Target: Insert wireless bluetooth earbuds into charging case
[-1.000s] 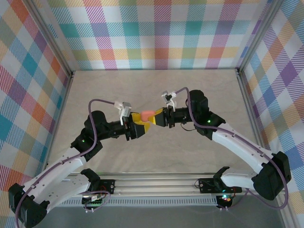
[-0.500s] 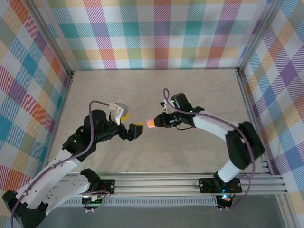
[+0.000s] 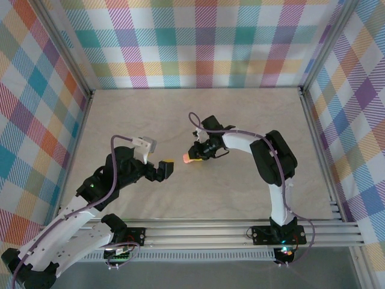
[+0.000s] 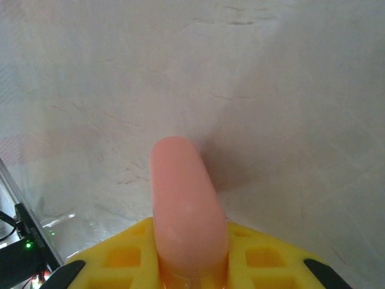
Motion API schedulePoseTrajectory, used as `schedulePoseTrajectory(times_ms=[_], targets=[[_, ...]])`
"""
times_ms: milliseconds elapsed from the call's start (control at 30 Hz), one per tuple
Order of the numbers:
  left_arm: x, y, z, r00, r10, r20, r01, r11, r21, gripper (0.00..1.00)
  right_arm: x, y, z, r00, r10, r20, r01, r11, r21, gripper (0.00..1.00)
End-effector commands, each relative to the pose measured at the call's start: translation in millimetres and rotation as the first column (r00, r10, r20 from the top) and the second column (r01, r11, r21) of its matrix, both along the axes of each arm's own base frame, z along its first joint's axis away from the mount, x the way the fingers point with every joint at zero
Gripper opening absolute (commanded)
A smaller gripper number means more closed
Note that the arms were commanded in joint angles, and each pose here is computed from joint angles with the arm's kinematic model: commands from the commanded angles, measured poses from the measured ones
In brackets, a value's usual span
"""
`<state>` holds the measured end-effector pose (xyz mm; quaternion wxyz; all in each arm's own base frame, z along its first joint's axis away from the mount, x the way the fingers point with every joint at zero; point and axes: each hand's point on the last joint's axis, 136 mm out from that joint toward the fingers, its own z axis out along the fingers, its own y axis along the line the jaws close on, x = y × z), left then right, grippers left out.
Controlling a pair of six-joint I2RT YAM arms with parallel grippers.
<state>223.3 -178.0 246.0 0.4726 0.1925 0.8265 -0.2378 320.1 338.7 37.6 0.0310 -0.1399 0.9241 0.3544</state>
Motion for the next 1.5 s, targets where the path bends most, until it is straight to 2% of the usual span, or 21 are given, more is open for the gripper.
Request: schedulePoseTrajectory(times_ms=[0, 200, 333, 500, 667, 833, 933, 1100, 1200, 1267, 1367, 1467], targets=[[5, 1, -9, 0.999, 0.027, -0.017, -0.027, 0.999, 0.025, 1.0, -2, -13, -13, 1.0, 0.005, -0.005, -0.006, 0.996, -0.093, 0.22], [20, 2, -10, 0.998, 0.067, -0.002, -0.066, 0.996, 0.058, 1.0, -2, -25, 1, 0.999, 0.012, 0.048, -0.005, 0.99, -0.142, 0.45], [30, 4, -5, 0.996, 0.083, 0.022, -0.085, 0.992, 0.097, 1.0, 4, -36, 22, 0.993, 0.008, 0.115, 0.014, 0.981, -0.191, 0.5], [47, 16, 3, 0.984, 0.156, 0.084, -0.165, 0.98, 0.115, 1.0, 12, -49, 61, 0.97, 0.025, 0.241, 0.031, 0.974, -0.226, 0.55], [65, 31, 2, 0.971, 0.201, 0.133, -0.223, 0.958, 0.179, 1.0, 24, -88, 89, 0.893, -0.014, 0.449, 0.161, 0.943, -0.29, 0.74], [88, 56, 4, 0.915, 0.305, 0.265, -0.354, 0.921, 0.163, 1.0, 34, -149, 106, 0.773, -0.086, 0.629, 0.368, 0.868, -0.333, 0.98], [101, 79, -14, 0.877, 0.384, 0.289, -0.439, 0.884, 0.16, 1.0, 37, -185, 118, 0.681, -0.129, 0.721, 0.484, 0.818, -0.31, 1.0], [118, 110, -58, 0.826, 0.513, 0.232, -0.541, 0.837, 0.076, 1.0, 40, -239, 122, 0.534, -0.164, 0.83, 0.61, 0.754, -0.244, 0.99], [128, 118, -85, 0.834, 0.515, 0.197, -0.539, 0.837, 0.094, 1.0, 45, -264, 113, 0.462, -0.156, 0.873, 0.647, 0.732, -0.212, 1.0], [135, 119, -100, 0.85, 0.497, 0.174, -0.519, 0.846, 0.119, 1.0, 50, -277, 102, 0.456, -0.173, 0.873, 0.657, 0.728, -0.199, 1.0], [143, 122, -113, 0.859, 0.485, 0.162, -0.506, 0.852, 0.132, 1.0, 57, -297, 85, 0.472, -0.277, 0.837, 0.685, 0.713, -0.15, 1.0], [150, 130, -120, 0.85, 0.502, 0.159, -0.523, 0.843, 0.13, 1.0, 59, -309, 81, 0.404, -0.318, 0.858, 0.713, 0.697, -0.077, 1.0]])
